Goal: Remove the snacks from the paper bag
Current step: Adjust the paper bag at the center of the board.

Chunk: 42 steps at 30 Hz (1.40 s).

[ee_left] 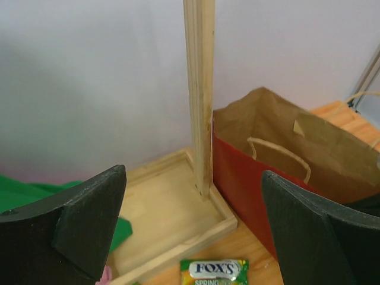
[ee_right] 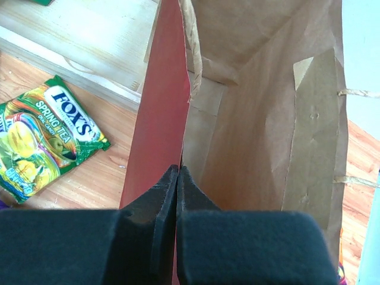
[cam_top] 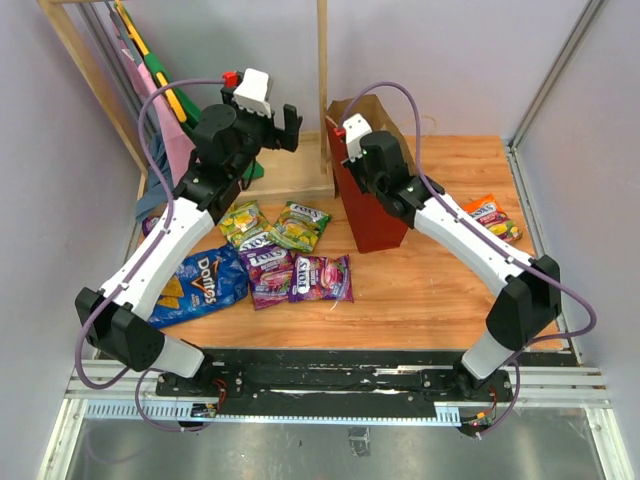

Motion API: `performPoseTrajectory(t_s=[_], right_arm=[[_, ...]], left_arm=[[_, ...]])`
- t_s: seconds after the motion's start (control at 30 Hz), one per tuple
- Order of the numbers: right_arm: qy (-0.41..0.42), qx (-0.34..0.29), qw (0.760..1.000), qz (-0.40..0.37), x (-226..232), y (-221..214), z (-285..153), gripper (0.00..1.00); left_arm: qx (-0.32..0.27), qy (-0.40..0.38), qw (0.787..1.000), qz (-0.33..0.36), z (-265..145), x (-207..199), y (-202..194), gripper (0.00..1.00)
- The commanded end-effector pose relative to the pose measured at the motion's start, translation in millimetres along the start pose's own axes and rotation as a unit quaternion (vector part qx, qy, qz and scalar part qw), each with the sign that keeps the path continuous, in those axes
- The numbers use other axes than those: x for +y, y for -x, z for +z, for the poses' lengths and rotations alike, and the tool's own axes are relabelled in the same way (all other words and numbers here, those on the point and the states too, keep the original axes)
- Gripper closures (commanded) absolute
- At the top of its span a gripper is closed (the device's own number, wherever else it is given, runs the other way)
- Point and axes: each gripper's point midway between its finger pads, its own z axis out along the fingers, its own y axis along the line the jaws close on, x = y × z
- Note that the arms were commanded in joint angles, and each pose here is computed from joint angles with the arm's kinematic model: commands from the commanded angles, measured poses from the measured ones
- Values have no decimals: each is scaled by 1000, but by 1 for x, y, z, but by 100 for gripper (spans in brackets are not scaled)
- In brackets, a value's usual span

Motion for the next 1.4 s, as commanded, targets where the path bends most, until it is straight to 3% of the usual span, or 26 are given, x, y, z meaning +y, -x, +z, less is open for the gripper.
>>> performPoseTrajectory(t_s=[0.0, 0.37, 0.43, 0.5, 0.53, 0.73, 0.9, 1.0, 1.07, 1.27, 1.37], right_arm=[[-28, -10, 999, -15, -17, 18, 5, 99], [-27, -6, 1000, -12, -10, 30, 37, 96], [-18, -10, 1000, -10, -7, 34, 37, 81], [-9, -18, 1000, -6, -5, 40, 31, 48], [-5, -22, 1000, -4, -4, 43, 26, 39], [13, -92, 996, 0, -5, 83, -34, 14], [1, -158, 987, 40, -25, 91, -89, 7], [-19, -187, 978, 94, -49, 73, -118, 7], [-28, -204, 967, 150, -71, 52, -125, 8], [-66, -195, 920, 334, -137, -41, -111, 14], [-71, -179, 904, 381, -151, -71, -90, 15]], left_arm=[[-15, 8, 999, -29, -3, 5, -2, 0], [9, 3, 999, -52, -8, 6, -31, 0], [16, -1, 998, -57, -9, 5, -39, 0], [19, -4, 998, -63, -10, 4, -45, 0], [23, -6, 998, -64, -10, 4, -49, 0], [37, -26, 996, -82, -9, -5, -68, 0], [60, -59, 991, -100, -7, -20, -99, 0], [89, -67, 988, -106, -4, -26, -129, 1], [104, -58, 987, -111, -2, -25, -149, 7], [119, -3, 985, -127, 14, -10, -195, 13], [108, 7, 983, -145, 32, -9, -212, 12]])
